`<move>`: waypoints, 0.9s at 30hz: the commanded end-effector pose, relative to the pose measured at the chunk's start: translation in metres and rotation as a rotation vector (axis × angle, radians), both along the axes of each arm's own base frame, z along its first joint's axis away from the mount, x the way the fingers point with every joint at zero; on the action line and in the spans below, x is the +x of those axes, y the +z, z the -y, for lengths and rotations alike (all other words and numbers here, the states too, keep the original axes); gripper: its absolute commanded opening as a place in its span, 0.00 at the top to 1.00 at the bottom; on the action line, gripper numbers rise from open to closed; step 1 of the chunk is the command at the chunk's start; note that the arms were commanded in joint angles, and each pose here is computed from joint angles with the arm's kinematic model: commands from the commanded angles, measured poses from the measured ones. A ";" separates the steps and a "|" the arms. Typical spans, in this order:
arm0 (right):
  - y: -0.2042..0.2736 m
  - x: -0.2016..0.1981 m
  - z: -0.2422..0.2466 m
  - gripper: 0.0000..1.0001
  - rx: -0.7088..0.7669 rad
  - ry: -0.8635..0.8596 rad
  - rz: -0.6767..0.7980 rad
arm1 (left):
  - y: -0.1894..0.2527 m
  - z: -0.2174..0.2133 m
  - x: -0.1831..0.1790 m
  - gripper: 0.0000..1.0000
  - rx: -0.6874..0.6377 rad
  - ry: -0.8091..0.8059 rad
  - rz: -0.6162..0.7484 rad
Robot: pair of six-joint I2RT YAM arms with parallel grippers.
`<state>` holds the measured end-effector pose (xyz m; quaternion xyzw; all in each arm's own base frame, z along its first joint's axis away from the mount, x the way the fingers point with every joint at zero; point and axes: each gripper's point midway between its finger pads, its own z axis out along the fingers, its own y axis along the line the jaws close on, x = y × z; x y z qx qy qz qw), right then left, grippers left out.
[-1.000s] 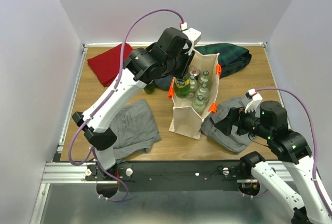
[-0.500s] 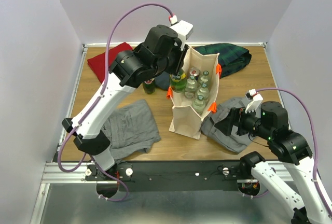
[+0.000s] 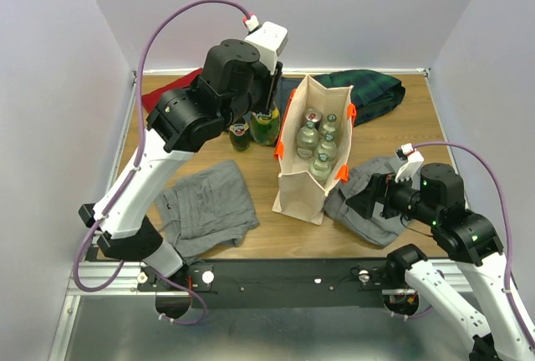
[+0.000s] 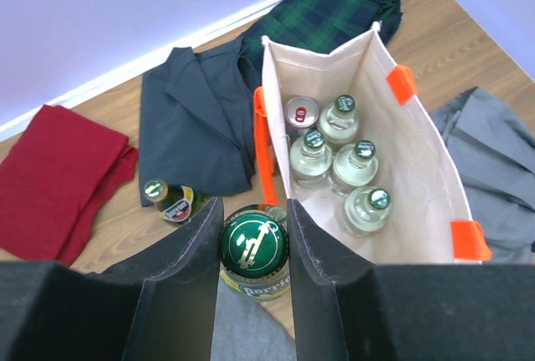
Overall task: Take the beverage out of the canvas bag
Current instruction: Place the drink at the center of the board.
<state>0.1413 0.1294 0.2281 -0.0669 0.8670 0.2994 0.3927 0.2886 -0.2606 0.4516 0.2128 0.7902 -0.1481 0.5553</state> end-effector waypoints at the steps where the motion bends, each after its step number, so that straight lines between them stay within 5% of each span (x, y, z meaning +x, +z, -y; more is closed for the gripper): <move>1: -0.005 0.002 0.002 0.00 -0.008 -0.017 -0.006 | 0.051 -0.022 0.005 1.00 -0.105 0.090 0.161; 27: -0.010 0.005 0.001 0.00 -0.021 -0.024 -0.035 | -0.077 -0.021 0.072 1.00 -0.087 0.203 0.048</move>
